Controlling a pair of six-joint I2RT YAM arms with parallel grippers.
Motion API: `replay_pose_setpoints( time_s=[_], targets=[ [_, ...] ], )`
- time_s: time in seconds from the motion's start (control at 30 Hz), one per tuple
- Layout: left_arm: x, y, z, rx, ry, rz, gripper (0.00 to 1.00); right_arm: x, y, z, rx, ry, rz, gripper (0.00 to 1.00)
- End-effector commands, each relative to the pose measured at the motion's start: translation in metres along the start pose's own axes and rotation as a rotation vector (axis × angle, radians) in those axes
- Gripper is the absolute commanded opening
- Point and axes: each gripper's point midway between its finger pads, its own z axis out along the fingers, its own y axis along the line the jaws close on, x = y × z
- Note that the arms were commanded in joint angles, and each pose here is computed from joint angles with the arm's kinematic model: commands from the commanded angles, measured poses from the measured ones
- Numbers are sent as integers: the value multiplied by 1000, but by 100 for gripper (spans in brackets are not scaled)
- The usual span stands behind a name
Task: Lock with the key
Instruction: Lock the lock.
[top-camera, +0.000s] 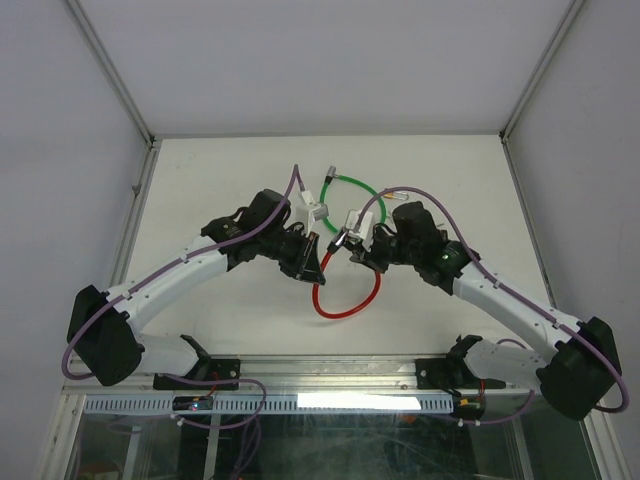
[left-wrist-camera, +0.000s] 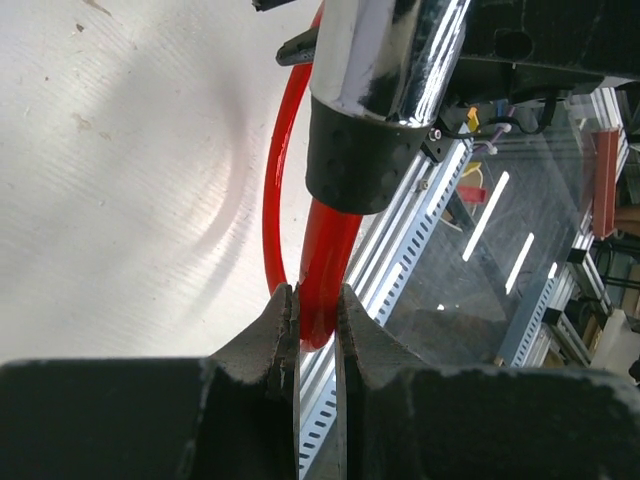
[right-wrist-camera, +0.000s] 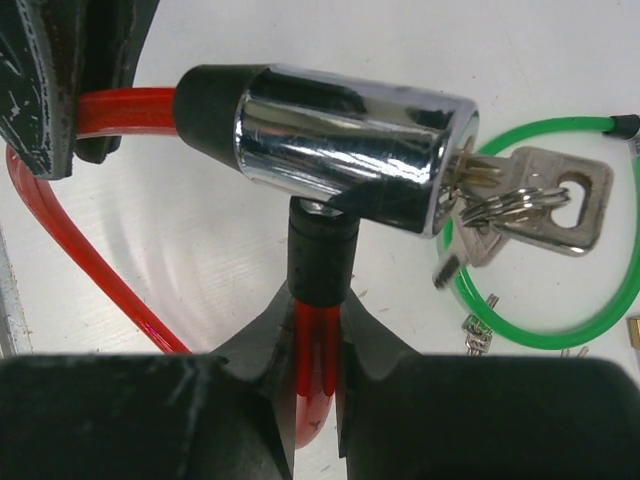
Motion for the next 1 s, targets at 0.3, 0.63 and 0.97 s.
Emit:
replay_pose_setpoints(
  time_s=[0.3,0.63,0.97],
  targets=[
    [-48,-23,-13,11,-187,125,20,-49,-15,-3,82,-246,-72,0],
    [-59,-33,-25,28,-265,182,25,-51,-16,-3,95,-271,-67,0],
    [-62,-38,-29,42,-296,205,30,-51,-17,-3,98,-277,-52,0]
  ],
)
